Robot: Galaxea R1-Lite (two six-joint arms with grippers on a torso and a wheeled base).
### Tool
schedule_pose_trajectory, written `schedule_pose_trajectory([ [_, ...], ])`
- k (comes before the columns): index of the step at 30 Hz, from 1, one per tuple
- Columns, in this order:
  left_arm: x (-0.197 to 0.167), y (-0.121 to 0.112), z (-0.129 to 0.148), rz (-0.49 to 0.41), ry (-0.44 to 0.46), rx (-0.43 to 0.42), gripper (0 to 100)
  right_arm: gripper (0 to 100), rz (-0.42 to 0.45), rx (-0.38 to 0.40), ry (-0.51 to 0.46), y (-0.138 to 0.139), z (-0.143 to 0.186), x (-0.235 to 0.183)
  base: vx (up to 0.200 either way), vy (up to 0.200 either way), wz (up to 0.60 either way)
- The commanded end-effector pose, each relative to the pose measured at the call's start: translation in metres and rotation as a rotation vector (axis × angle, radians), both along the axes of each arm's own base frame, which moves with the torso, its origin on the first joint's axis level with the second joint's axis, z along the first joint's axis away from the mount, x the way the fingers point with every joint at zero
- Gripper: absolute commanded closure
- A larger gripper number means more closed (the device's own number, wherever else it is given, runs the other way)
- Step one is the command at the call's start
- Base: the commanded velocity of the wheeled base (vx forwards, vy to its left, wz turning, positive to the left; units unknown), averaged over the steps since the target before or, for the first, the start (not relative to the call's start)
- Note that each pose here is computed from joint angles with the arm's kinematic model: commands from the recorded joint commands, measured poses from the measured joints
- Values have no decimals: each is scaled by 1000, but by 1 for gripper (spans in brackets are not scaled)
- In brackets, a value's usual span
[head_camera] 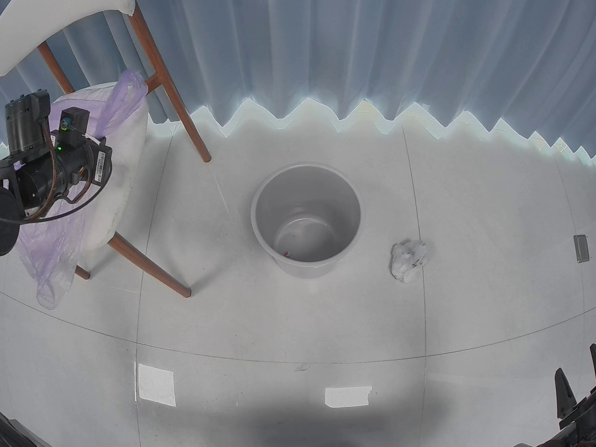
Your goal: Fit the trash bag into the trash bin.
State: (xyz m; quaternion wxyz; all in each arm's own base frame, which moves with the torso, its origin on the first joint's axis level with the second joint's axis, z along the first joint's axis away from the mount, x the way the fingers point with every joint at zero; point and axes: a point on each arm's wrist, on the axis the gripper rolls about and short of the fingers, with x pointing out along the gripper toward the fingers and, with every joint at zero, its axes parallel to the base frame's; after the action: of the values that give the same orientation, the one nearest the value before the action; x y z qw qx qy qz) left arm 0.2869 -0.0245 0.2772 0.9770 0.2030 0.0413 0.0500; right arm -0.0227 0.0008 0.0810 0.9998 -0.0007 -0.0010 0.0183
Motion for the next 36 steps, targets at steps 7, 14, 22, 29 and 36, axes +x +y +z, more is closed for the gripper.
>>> schedule_pose_trajectory([
  [7,-44,-28,41,-304,-144,-158,100,0,0,0,-1,0,-5,0,0,0,0],
  [14,-39,-42,56,-425,-172,-262,100,0,0,0,-1,0,-5,0,0,0,0],
  [22,-36,-101,51,-569,-117,-380,100,0,0,0,-1,0,-5,0,0,0,0],
  [29,-18,-148,36,-636,-51,-404,100,0,0,0,-1,0,-5,0,0,0,0],
  [36,-4,-194,34,-728,-37,-448,100,0,0,0,-1,0,-5,0,0,0,0],
])
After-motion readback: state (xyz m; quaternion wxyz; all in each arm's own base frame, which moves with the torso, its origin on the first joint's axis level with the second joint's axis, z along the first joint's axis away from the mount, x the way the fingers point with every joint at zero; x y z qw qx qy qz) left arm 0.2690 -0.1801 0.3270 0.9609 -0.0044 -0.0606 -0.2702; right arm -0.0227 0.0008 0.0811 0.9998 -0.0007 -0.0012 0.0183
